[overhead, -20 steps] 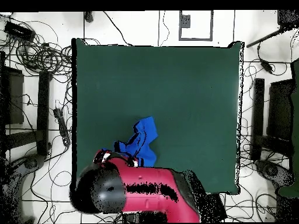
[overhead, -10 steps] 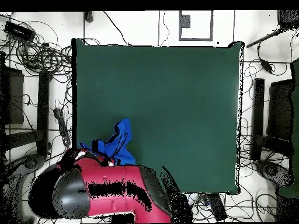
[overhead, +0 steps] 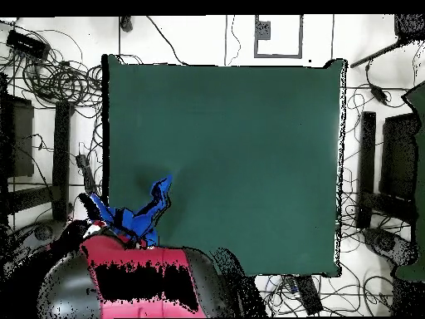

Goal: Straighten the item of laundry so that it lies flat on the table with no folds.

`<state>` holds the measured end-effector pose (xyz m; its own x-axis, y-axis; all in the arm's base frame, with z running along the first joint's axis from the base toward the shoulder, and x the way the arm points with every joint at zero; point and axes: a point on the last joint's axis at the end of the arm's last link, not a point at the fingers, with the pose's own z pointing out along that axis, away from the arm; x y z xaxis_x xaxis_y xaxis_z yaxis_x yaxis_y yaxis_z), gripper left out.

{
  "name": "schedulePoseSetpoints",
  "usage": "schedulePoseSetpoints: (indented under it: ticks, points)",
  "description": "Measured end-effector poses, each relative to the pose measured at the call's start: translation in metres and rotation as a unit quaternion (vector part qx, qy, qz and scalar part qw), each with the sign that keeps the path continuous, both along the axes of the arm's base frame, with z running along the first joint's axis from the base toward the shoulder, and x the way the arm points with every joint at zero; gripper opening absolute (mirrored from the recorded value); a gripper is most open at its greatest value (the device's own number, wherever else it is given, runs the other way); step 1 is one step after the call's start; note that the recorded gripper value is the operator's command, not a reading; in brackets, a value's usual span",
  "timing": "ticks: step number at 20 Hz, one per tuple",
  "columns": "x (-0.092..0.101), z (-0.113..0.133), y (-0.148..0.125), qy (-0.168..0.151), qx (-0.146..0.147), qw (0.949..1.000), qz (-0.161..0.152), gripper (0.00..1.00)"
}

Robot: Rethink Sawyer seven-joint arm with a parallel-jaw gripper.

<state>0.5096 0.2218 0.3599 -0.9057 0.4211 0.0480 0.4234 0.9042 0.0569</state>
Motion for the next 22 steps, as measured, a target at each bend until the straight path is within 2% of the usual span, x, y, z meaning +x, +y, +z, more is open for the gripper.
schedulePoseSetpoints:
  ticks: [3,4,8,12,18,22]
  points:
    - [-0.002,0.015,-0.002,0.005,0.002,1.0000,-0.003,0.00]
    - [-0.005,0.029,-0.002,0.010,0.004,0.9999,-0.004,0.00]
    - [-0.010,0.059,-0.003,0.015,0.008,0.9998,-0.005,0.00]
    - [-0.006,0.071,-0.003,0.007,0.009,0.9999,-0.006,0.00]
    - [0.010,0.073,-0.002,0.001,0.009,0.9999,-0.005,0.00]
    - [0.033,0.065,0.000,0.003,0.008,1.0000,-0.004,0.00]
